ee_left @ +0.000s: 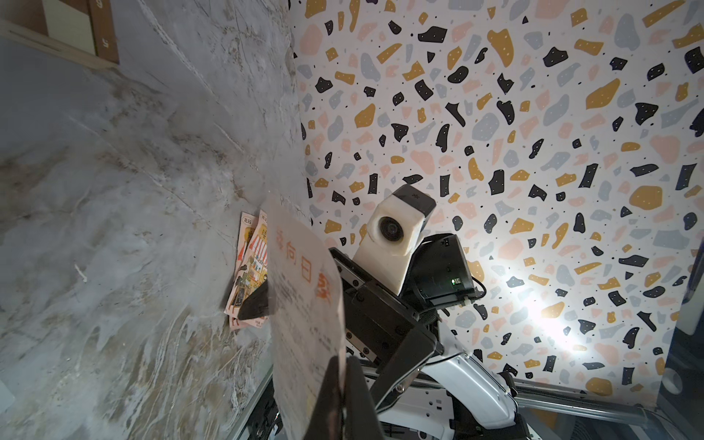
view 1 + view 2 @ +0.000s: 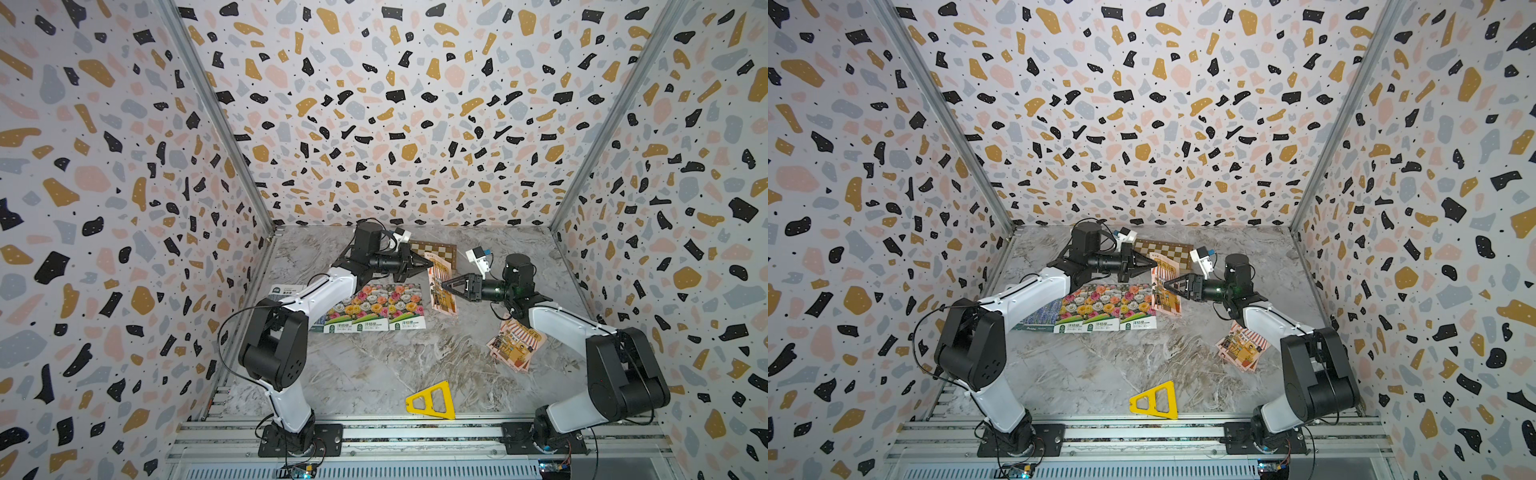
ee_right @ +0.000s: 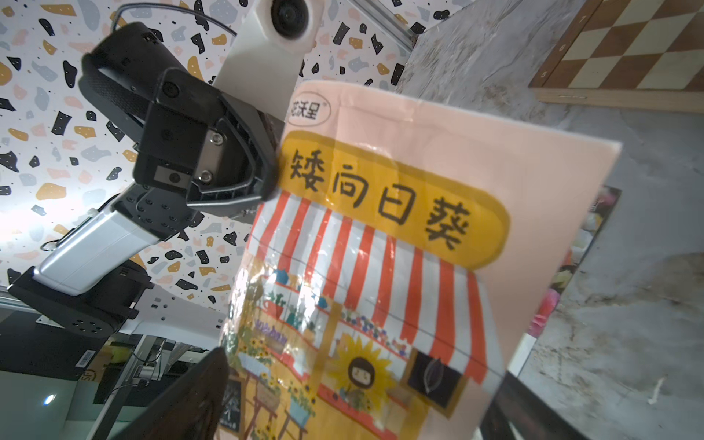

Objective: Arrange the seed packets in a row
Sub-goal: Place the seed packet at the center of the board.

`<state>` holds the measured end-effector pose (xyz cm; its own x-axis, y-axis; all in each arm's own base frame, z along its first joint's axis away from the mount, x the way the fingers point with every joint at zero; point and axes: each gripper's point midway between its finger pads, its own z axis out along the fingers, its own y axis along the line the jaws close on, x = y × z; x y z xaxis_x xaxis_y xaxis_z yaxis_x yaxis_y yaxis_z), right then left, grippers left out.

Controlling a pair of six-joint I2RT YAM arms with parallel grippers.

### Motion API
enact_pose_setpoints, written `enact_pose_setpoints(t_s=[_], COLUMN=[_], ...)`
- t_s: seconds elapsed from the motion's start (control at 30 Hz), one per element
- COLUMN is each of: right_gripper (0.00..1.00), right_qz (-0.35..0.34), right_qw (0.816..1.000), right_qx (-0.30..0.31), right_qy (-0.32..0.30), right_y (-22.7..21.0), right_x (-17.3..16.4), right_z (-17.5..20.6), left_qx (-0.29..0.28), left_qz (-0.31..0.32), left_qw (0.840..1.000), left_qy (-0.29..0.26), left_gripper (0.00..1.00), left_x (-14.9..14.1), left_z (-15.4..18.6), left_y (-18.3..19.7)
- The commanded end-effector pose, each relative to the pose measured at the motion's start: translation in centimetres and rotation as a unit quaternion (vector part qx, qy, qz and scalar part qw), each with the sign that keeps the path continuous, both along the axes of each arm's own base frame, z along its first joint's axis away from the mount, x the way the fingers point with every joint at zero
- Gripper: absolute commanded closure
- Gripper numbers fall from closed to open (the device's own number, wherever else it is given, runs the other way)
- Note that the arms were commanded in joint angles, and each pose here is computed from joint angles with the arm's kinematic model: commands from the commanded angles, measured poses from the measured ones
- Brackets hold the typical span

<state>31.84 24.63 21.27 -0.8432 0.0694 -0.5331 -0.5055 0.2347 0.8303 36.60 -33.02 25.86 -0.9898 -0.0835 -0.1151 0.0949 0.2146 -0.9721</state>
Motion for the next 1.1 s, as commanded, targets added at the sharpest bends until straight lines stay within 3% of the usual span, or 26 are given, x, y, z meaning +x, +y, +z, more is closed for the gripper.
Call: enact_pose_setpoints(t_s=[0.0, 0.13, 0.43, 0.6, 0.9, 0.93, 1.03, 1.07], right_gripper=[0.06, 0.15, 0.49, 0.59, 1.00, 1.00, 1.00, 1.00], right_qz=[0.023, 0.013, 0.005, -0.008, -0.010, -0.016, -0.034, -0.040], right_qw=[0.999, 1.000, 1.000, 1.000, 1.000, 1.000, 0.999, 0.998], right_qx=[0.021, 0.010, 0.012, 0.007, 0.000, -0.009, -0.038, -0.047], right_qy=[-0.019, -0.002, 0.010, 0.018, 0.003, 0.003, 0.013, 0.018], right_y=[0.6, 0.3, -0.9, -1.6, -1.9, -2.0, -2.3, -2.4], right_x=[-0.3, 0.1, 0.2, 0.5, 0.7, 1.0, 1.9, 2.2], right_z=[2.2, 1.9, 1.9, 1.3, 1.6, 1.2, -0.6, -1.3], left_qx=[-0.028, -0.024, -0.008, 0.002, 0.018, 0.030, 0.097, 0.124], left_qz=[-0.005, -0.003, -0.010, -0.006, -0.003, 0.005, 0.036, 0.045], left_qw=[0.998, 0.999, 0.999, 0.999, 1.000, 0.999, 0.995, 0.991], left_qy=[-0.048, -0.046, -0.036, -0.034, -0.022, -0.018, -0.008, -0.015], left_gripper=[1.00, 1.00, 1.00, 1.00, 0.99, 0.83, 0.49, 0.43], left_x=[-0.4, -0.3, -1.2, -1.1, -1.1, -0.9, -0.4, -0.2], left_z=[3.3, 2.7, 0.7, -0.1, -1.6, -2.1, -4.9, -5.9], left_y=[0.4, 1.0, 1.5, 2.0, 2.5, 2.8, 4.7, 5.5])
